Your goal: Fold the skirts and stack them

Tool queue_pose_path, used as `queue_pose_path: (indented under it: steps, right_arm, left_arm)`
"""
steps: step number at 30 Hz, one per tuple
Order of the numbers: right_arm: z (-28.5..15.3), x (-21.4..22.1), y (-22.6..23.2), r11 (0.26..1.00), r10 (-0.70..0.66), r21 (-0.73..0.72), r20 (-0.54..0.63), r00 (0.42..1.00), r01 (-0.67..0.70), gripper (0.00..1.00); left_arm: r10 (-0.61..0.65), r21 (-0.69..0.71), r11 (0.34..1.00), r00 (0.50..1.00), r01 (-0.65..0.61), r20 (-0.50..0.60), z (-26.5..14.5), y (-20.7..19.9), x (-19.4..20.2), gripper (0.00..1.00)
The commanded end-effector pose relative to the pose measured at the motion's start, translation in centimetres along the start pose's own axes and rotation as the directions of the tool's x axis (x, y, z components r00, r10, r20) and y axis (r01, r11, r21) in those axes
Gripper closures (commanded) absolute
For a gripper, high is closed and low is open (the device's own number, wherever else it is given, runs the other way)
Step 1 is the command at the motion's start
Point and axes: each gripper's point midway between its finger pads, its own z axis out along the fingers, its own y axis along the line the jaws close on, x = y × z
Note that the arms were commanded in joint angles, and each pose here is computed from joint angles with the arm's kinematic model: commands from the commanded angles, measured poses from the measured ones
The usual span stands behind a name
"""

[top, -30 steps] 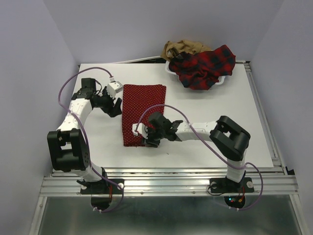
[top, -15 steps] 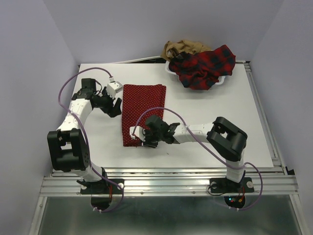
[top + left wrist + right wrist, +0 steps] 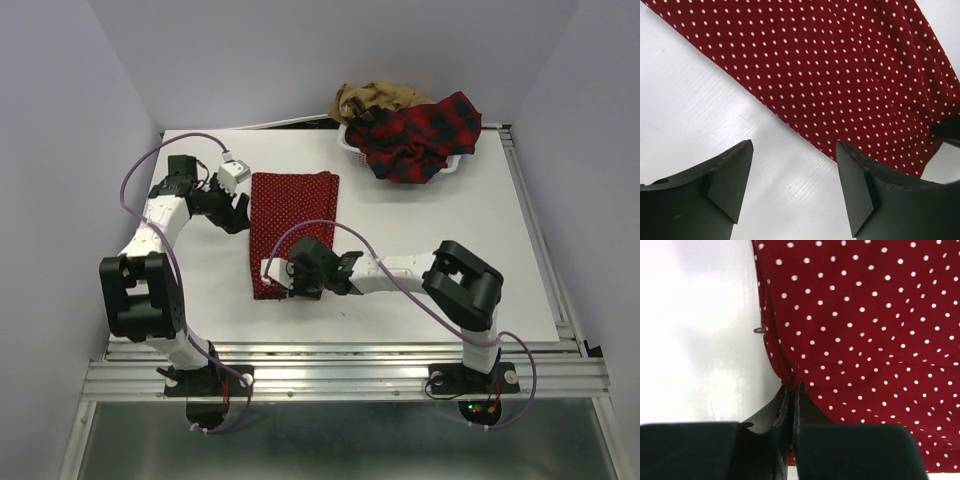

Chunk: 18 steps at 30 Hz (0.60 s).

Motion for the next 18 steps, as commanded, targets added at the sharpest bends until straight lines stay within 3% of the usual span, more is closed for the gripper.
queue_pose_path:
  steps: [1,7,10,18]
  right_arm:
    - [-3.6,-3.0,2.1,0.987,0.088,-0.137,0.009,0.996,-0.086,0.99]
    - [-5.1,-5.2,2.3,0.981,0.115,-0.165,0.055,0.992,-0.104,0.99]
    - [-5.9,-5.9,2.2,0.978,0.143,-0.16,0.069,0.987,-0.131,0.99]
    - [-8.5,-8.9,0.9,0.971,0.199,-0.159,0.13,0.971,-0.178,0.99]
  left_arm:
    - [-0.063,0.076,0.996,0.994,0.056,0.09,0.8,-0.3,-2.8,0.23]
    - [-0.229,0.233,0.95,0.971,0.208,0.07,4.4,-2.2,-2.2,0.39]
    - [-0.312,0.259,0.919,0.95,0.298,0.014,5.9,-2.2,-0.6,0.54]
    - [-0.437,0.225,0.863,0.892,0.452,-0.116,8.3,-1.7,3.9,0.69]
